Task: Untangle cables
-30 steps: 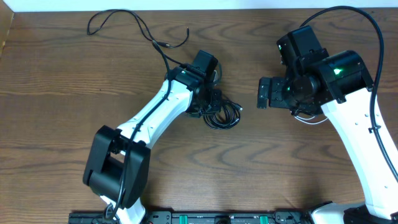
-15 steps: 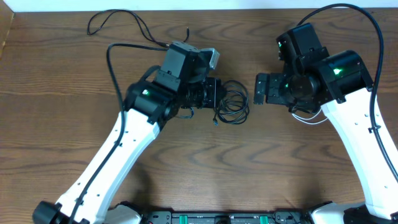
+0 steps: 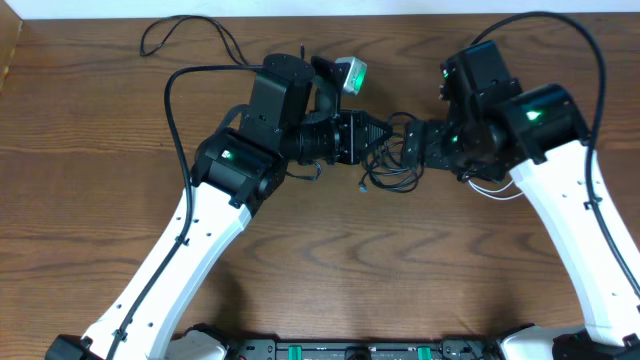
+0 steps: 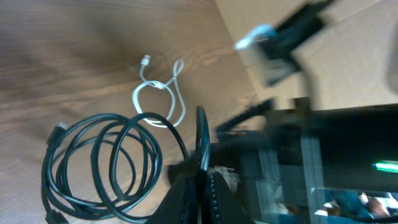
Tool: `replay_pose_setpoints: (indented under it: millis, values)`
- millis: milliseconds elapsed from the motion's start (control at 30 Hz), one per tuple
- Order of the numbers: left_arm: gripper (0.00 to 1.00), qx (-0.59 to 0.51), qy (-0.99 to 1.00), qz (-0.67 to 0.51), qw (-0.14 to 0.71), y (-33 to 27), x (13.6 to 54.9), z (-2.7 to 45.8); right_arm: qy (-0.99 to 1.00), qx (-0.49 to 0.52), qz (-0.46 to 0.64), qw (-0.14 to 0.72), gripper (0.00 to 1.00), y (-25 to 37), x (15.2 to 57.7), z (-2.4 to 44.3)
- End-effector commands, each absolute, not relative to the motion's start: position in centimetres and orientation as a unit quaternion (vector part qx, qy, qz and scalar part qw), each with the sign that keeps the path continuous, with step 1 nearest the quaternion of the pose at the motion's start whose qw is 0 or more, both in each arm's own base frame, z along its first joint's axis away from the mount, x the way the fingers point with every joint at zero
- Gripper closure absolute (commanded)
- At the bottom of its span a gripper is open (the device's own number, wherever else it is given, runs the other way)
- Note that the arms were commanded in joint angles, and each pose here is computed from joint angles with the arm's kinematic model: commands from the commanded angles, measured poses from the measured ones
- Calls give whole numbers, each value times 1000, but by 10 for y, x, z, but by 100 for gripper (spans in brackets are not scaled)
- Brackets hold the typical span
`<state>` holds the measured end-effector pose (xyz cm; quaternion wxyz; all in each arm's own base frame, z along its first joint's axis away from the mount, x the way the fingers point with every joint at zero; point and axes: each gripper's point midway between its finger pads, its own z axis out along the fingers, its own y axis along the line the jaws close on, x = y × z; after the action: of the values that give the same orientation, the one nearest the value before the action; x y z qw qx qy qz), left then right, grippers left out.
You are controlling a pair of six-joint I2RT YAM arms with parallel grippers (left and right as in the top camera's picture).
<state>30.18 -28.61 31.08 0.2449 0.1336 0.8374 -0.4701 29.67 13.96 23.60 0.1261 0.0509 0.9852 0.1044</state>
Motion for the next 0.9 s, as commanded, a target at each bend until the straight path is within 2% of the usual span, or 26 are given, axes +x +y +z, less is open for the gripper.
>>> replay_pose_setpoints:
  millis: [0, 300, 433, 600, 767, 867]
  values:
    - [93, 144, 813, -506, 248, -287, 286, 343, 989, 56, 85, 104, 1, 137, 294, 204]
    - [93, 106, 811, -487, 306, -242, 297, 366, 995, 64, 53, 57, 1, 125, 279, 143]
    - [92, 0, 854, -413, 315, -186, 317, 342, 994, 94, 15, 47, 1, 100, 275, 141]
    - [92, -113, 882, -355, 289, -133, 324, 314, 988, 152, 0, 41, 1, 77, 277, 140]
    - [93, -153, 889, -338, 268, -113, 322, 302, 980, 194, 32, 31, 1, 72, 280, 140]
    - [93, -190, 899, -275, 282, -89, 325, 289, 979, 199, 34, 31, 1, 70, 281, 141]
